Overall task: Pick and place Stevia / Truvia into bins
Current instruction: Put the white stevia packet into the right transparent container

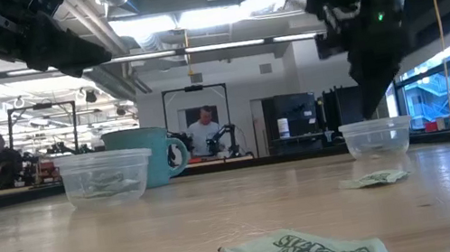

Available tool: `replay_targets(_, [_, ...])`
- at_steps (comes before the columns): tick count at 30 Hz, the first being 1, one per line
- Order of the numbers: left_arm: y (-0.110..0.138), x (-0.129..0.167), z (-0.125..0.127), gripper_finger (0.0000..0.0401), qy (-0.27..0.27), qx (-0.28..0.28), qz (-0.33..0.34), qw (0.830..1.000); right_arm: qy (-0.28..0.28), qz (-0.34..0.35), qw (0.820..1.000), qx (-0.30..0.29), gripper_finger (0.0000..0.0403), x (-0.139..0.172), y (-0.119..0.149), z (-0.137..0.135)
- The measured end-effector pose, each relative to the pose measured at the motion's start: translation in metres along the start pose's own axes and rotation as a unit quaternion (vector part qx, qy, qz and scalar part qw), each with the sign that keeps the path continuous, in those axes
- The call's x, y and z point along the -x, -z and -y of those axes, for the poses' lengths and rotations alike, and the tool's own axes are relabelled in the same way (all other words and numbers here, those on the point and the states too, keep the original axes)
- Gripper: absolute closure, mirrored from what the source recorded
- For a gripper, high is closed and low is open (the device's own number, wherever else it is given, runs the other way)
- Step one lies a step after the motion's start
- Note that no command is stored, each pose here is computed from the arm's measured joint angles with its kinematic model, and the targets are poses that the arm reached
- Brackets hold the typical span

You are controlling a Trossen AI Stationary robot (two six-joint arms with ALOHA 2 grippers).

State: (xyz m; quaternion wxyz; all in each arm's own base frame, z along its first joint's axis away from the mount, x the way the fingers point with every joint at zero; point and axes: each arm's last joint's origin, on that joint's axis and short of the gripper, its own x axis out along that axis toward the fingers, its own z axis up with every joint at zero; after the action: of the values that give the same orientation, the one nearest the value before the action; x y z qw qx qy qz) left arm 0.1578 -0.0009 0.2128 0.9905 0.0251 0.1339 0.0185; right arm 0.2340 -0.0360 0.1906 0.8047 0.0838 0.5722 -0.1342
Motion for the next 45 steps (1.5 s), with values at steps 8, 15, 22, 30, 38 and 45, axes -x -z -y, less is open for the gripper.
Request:
replay_targets(8, [0.000,0.000,0.000,0.0315,0.000,0.000,0.000,1.000,-0.103,0.102,0.978,0.153,0.0310,0.010,-0.007,-0.061])
replay_targets(15, [0.000,0.000,0.000,0.0315,0.000,0.000,0.000,1.000,-0.115,0.172,0.954,0.217,0.0335,0.013,-0.001,-0.109])
replay_targets(22, [0.000,0.000,0.000,0.0315,0.000,0.001,0.000,1.000,-0.122,0.149,0.948,0.252,0.0353,-0.005,-0.011,-0.144])
replay_targets(30, [0.001,0.000,0.000,0.0315,0.001,0.001,-0.005,1.000,-0.108,0.071,0.945,0.301,0.0354,-0.031,-0.019,-0.181])
replay_targets(38, [0.002,0.000,0.000,0.0315,0.001,0.001,-0.009,1.000,-0.121,0.051,0.936,0.325,0.0354,-0.038,-0.018,-0.205])
replay_targets(45, [0.002,0.000,0.000,0.0315,0.001,0.001,-0.011,1.000,-0.125,0.039,0.945,0.300,0.0351,-0.039,-0.016,-0.207])
